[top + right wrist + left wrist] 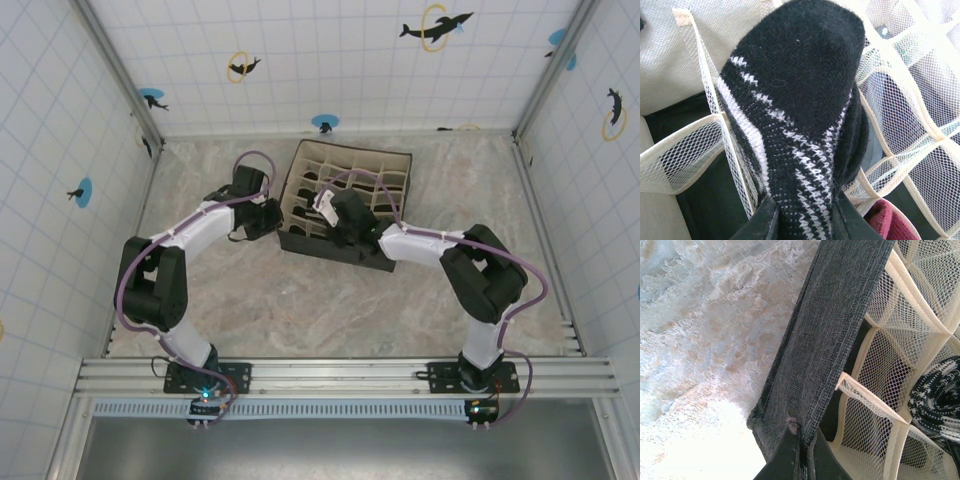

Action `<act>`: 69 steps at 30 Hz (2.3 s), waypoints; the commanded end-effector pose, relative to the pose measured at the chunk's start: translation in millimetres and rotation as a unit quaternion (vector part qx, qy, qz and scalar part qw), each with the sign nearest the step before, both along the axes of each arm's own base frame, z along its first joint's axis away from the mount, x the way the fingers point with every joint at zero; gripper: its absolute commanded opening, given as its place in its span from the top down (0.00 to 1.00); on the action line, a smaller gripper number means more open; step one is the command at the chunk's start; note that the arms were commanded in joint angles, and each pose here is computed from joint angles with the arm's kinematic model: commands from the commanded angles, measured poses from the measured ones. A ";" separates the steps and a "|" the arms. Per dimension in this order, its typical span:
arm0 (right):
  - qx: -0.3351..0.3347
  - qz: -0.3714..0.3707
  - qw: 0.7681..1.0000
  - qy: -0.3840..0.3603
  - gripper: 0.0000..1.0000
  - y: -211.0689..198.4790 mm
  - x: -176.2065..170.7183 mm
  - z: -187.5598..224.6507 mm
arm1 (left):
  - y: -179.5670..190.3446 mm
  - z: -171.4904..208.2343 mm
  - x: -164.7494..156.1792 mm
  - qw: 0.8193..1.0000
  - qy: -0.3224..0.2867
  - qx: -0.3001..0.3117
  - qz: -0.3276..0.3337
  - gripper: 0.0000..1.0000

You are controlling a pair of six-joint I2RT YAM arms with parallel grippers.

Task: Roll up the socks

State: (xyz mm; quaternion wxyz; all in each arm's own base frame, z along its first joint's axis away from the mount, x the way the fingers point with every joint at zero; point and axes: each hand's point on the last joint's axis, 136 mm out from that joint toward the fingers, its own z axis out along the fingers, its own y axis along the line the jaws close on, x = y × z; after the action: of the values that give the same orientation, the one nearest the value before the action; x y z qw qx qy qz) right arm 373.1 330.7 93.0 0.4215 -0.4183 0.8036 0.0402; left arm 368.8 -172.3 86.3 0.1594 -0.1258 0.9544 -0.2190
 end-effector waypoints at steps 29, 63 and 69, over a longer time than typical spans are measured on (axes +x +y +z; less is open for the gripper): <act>-0.243 -0.009 0.944 0.223 1.00 -49.8 -7.3 -74.5 | 21.0 -12.7 -1.7 0.997 0.036 0.031 0.053 1.00; -0.270 -0.009 0.942 0.197 0.90 -28.9 -5.4 -75.2 | 10.3 -4.1 6.6 0.999 0.028 0.006 0.044 1.00; -0.240 -0.002 0.953 0.184 0.81 -15.0 2.2 -46.9 | 6.1 -0.3 9.0 0.999 0.027 -0.006 0.044 1.00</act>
State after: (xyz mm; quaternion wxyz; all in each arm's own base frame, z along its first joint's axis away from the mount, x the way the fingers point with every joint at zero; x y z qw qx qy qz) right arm 392.9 328.3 54.2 0.2059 -0.4834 0.8472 -0.0790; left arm 371.9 -175.7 87.1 0.1536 -0.1330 0.9538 -0.2212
